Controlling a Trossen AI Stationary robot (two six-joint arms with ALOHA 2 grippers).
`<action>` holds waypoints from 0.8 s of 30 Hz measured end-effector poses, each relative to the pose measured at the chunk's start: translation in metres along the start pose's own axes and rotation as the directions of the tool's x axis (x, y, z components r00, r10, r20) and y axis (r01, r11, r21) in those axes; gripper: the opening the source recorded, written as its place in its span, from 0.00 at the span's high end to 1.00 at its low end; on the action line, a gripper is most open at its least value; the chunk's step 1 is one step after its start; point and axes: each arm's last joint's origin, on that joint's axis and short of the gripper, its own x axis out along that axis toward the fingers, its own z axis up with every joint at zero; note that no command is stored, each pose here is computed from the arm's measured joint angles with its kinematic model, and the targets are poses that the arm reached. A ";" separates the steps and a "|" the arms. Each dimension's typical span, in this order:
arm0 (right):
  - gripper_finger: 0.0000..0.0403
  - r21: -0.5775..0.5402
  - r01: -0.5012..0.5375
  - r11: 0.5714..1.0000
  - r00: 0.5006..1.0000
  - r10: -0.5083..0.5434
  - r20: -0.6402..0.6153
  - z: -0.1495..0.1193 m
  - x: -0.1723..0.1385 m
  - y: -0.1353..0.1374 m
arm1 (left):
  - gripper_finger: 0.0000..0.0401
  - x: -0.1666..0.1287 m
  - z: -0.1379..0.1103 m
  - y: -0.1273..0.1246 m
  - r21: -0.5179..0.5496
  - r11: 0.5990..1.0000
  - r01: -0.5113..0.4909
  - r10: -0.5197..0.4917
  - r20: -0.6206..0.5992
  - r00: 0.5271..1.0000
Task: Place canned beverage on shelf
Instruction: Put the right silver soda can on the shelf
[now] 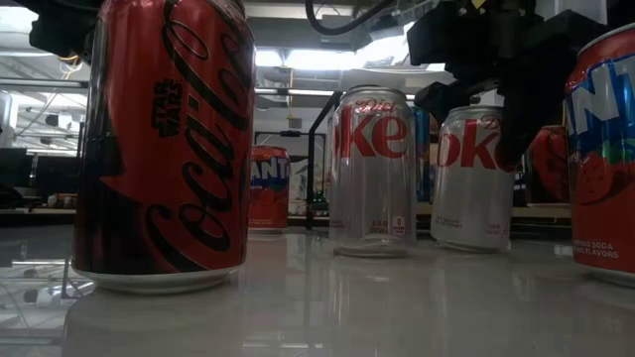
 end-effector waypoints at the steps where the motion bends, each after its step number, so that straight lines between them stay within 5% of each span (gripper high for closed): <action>1: 0.18 0.000 0.000 1.000 1.000 0.000 0.000 0.000 0.000 0.000 | 0.47 0.000 0.000 0.000 0.000 1.000 0.000 0.000 0.000 1.000; 12: 0.02 -0.001 0.000 1.000 1.000 0.000 -0.001 0.000 0.000 0.000 | 0.47 0.000 0.000 0.000 0.000 1.000 0.000 0.000 0.000 1.000; 18: 0.06 0.007 0.000 1.000 1.000 0.000 -0.003 0.000 0.000 0.000 | 0.47 0.000 0.000 0.000 -0.001 1.000 0.000 0.000 0.001 1.000; 24: 0.08 0.148 0.005 0.989 0.998 0.004 -0.057 -0.005 -0.001 0.000 | 0.47 0.000 0.000 0.000 -0.002 1.000 0.000 0.000 0.001 1.000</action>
